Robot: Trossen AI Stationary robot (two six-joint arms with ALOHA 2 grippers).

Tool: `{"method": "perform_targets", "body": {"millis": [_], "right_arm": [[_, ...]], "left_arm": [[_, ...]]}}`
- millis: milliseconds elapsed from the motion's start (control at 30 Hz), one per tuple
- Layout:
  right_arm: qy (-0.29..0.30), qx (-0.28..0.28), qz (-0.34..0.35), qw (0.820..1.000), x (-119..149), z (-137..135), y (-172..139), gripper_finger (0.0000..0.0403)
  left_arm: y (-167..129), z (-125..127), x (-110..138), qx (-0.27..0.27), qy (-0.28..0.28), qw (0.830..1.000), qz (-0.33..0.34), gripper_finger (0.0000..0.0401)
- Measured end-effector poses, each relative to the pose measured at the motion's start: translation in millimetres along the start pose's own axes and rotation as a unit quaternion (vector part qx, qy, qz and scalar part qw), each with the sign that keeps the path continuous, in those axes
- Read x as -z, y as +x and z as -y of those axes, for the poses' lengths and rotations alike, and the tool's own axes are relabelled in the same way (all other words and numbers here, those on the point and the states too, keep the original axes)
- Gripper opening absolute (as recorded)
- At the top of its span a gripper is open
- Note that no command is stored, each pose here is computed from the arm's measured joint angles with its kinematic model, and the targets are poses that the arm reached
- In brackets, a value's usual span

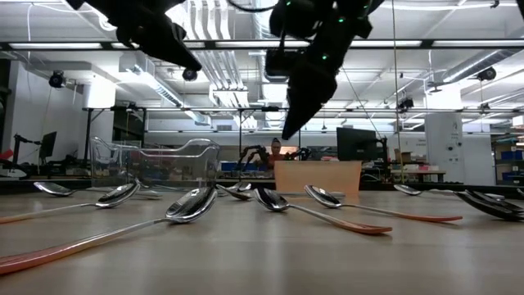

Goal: Sort silverware by color (type)
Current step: Put the light blue spoon into the orange bin

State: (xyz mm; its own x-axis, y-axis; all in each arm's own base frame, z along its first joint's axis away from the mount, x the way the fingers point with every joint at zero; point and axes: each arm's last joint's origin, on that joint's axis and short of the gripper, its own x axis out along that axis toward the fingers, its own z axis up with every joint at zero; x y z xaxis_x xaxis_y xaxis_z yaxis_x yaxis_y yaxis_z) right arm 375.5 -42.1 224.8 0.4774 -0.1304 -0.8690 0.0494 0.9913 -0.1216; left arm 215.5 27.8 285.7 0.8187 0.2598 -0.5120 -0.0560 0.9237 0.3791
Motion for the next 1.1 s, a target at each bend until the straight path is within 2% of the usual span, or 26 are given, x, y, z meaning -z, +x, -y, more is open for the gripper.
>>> {"method": "perform_targets", "body": {"millis": [200,333,767,1100], "right_arm": [[-0.012,-0.011,-0.055,0.998,-6.1,-1.7,26.9,0.0116],[-0.012,-0.031,-0.064,0.997,-8.9,-3.5,38.7,0.0119],[-0.011,-0.041,-0.095,0.995,-2.7,-7.3,72.1,0.0194],[-0.012,-0.043,-0.104,0.994,1.4,-8.2,88.4,0.0181]], "left_arm": [[-18.4,-2.2,4.5,-0.012,-0.005,1.000,0.028,0.0000],[-30.4,-2.7,9.2,-0.018,-0.008,0.999,0.043,0.0000],[-53.6,-4.1,17.1,-0.032,-0.018,0.996,0.080,0.0000],[-53.8,-4.0,17.4,-0.033,-0.017,0.996,0.082,0.0000]]}}
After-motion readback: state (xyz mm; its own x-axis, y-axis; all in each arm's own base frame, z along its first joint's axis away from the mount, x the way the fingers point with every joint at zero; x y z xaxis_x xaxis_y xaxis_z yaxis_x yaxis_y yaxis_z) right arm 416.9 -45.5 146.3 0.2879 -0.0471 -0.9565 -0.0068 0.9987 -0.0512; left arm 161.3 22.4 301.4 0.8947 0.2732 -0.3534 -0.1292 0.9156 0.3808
